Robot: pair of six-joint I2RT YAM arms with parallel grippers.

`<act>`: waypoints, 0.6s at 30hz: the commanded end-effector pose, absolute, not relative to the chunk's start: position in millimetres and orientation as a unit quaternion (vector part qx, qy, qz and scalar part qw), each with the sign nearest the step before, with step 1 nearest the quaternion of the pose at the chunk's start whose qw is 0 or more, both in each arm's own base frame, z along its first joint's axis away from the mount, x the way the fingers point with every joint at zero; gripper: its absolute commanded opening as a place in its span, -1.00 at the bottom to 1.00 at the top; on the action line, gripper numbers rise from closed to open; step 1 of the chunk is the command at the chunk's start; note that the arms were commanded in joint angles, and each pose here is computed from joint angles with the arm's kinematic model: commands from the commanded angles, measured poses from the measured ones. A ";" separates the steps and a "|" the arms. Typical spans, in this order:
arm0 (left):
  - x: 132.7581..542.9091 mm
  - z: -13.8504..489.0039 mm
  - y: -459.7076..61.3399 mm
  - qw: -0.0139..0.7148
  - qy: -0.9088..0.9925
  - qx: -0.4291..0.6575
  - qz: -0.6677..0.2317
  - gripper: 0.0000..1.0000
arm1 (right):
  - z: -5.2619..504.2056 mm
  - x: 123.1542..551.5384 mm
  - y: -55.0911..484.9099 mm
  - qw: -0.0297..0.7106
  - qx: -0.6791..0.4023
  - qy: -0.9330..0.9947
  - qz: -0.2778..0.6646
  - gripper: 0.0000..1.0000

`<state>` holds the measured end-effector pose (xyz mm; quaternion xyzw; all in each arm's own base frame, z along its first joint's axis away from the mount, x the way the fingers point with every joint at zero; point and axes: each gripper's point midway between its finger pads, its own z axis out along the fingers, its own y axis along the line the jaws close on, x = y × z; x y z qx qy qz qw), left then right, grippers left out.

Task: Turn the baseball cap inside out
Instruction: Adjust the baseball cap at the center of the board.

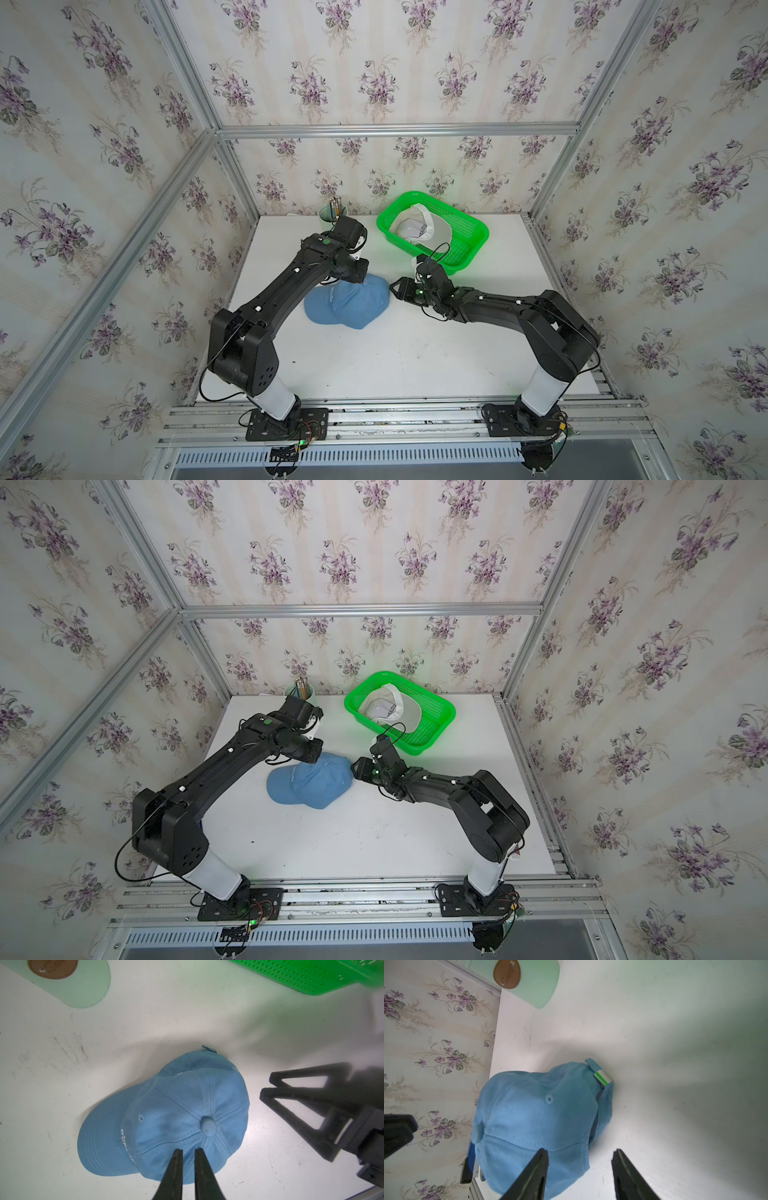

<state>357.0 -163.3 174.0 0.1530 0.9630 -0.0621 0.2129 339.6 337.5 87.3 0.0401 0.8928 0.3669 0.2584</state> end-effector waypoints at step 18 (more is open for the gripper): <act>361.3 147.7 -172.1 0.199 0.968 0.147 0.053 -0.11 | 85.1 341.1 311.5 0.278 0.077 0.897 0.334 0.08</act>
